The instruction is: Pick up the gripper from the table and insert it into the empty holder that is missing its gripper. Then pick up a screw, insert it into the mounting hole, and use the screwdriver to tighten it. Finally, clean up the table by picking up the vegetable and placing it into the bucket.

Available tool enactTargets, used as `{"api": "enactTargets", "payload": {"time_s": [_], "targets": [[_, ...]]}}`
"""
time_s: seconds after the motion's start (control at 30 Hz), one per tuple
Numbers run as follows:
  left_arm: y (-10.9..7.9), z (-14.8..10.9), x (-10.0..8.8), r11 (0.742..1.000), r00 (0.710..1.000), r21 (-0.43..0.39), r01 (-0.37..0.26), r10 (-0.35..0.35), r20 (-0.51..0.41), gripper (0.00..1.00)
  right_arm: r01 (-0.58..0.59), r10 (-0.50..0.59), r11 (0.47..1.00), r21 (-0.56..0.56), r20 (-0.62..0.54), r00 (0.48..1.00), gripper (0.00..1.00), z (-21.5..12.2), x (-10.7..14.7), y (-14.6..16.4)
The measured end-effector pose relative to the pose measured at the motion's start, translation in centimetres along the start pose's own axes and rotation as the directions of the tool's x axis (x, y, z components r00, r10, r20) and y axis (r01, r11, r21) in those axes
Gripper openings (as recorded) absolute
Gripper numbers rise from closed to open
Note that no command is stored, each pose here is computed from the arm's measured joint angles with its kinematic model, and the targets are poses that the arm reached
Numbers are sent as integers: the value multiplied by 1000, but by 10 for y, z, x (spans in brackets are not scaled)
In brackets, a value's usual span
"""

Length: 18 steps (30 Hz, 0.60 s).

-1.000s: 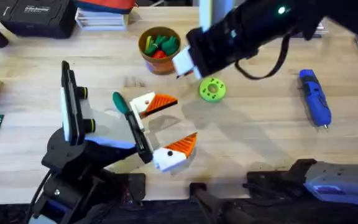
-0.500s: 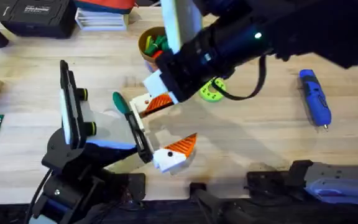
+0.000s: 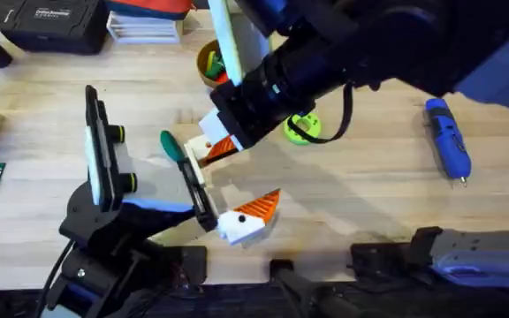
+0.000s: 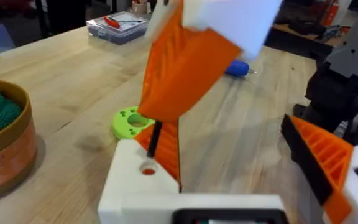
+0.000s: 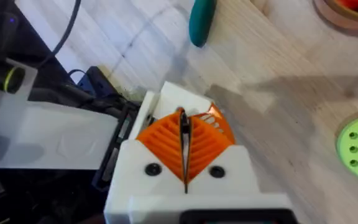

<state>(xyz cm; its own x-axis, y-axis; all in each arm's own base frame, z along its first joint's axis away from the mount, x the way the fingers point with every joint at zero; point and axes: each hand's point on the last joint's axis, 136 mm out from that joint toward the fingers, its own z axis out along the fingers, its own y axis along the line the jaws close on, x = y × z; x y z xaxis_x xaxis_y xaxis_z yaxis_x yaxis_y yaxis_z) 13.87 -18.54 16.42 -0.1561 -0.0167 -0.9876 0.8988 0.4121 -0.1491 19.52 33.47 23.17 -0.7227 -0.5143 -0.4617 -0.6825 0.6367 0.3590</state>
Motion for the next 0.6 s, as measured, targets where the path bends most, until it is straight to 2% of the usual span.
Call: {"api": "enactTargets", "payload": {"time_s": [0.6], "targets": [[0,0,0,1000,1000,0,0,0,0,985,7,-7,1000,-3,-11,1000,5,13,-2,2]]}}
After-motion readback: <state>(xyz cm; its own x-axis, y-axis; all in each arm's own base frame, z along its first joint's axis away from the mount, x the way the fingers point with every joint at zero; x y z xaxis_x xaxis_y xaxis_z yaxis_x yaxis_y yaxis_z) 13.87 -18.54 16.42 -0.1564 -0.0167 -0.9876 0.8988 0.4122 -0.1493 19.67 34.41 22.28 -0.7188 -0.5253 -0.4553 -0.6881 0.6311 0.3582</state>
